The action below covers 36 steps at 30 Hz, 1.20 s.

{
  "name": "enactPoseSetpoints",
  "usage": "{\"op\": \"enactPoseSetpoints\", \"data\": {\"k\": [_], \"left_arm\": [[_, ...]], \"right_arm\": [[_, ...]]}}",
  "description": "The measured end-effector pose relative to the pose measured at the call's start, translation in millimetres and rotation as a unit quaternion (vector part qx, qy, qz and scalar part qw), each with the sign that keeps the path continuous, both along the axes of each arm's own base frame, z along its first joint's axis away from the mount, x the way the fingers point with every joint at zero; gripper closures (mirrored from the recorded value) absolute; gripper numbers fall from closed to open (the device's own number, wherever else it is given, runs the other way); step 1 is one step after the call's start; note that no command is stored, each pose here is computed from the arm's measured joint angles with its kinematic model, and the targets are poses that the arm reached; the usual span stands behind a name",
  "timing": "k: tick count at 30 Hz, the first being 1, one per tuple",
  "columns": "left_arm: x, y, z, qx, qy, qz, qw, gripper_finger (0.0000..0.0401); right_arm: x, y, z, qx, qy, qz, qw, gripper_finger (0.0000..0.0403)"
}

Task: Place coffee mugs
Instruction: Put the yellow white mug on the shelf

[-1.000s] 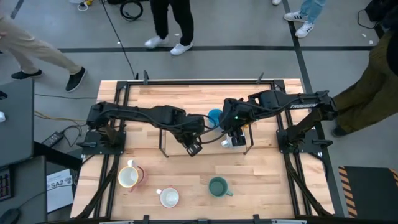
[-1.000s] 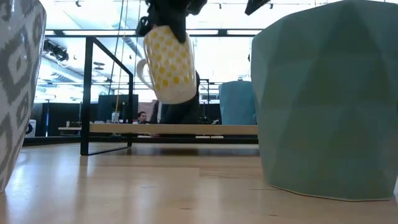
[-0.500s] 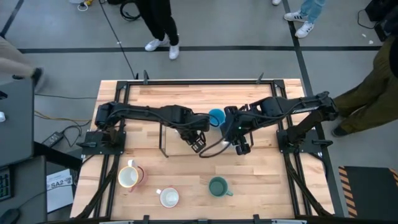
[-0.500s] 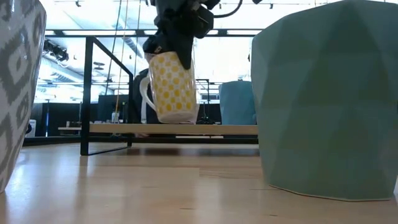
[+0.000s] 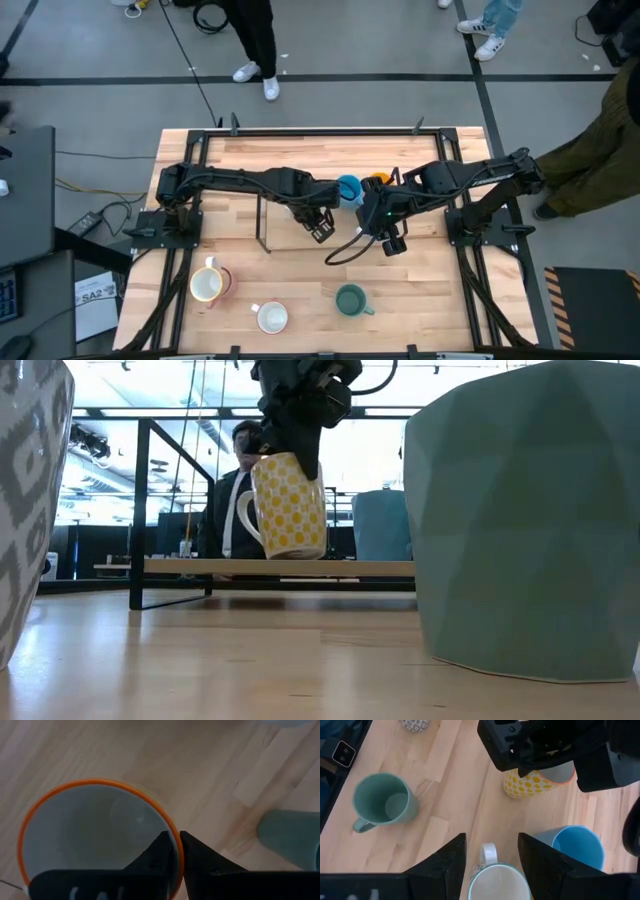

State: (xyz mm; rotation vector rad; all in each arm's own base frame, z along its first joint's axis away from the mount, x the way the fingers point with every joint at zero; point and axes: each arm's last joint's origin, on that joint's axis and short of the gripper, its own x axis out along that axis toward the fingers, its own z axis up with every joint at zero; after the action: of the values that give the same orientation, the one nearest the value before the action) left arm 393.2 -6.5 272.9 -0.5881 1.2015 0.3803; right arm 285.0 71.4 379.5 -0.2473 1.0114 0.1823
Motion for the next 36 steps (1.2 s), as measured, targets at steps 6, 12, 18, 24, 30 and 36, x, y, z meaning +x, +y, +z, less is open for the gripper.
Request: {"op": "enactPoseSetpoints", "data": {"k": [6, 12, 18, 24, 30, 36], "left_arm": [[1.3, -0.3, 0.5, 0.000, -0.007, -0.001, 1.000, 0.0344], [1.4, -0.3, 0.5, 0.000, -0.008, -0.001, 1.000, 0.0315], [5.3, -0.4, 2.1, 0.000, -0.029, -0.005, 1.000, 0.0283], [7.3, 0.0, 3.0, -0.021, -0.041, -0.013, 0.999, 0.0269], [4.7, 0.3, 8.6, -0.037, -0.048, -0.018, 0.998, 0.0268], [-10.7, 1.0, 37.4, -0.019, -0.086, -0.035, 0.995, 0.0268]], "right_arm": [[0.1, 0.0, 0.0, 0.001, 0.000, -0.002, 1.000, 0.0218], [0.1, 0.0, 0.0, 0.001, 0.000, -0.002, 1.000, 0.0218], [0.0, 0.1, 0.0, 0.001, 0.000, -0.001, 1.000, 0.0218], [0.1, 0.0, 0.0, 0.001, 0.000, -0.002, 1.000, 0.0218], [0.1, 0.1, 0.1, 0.002, 0.000, -0.003, 1.000, 0.0218], [1.1, 0.4, 0.7, 0.011, -0.006, -0.014, 1.000, 0.0218]]}}
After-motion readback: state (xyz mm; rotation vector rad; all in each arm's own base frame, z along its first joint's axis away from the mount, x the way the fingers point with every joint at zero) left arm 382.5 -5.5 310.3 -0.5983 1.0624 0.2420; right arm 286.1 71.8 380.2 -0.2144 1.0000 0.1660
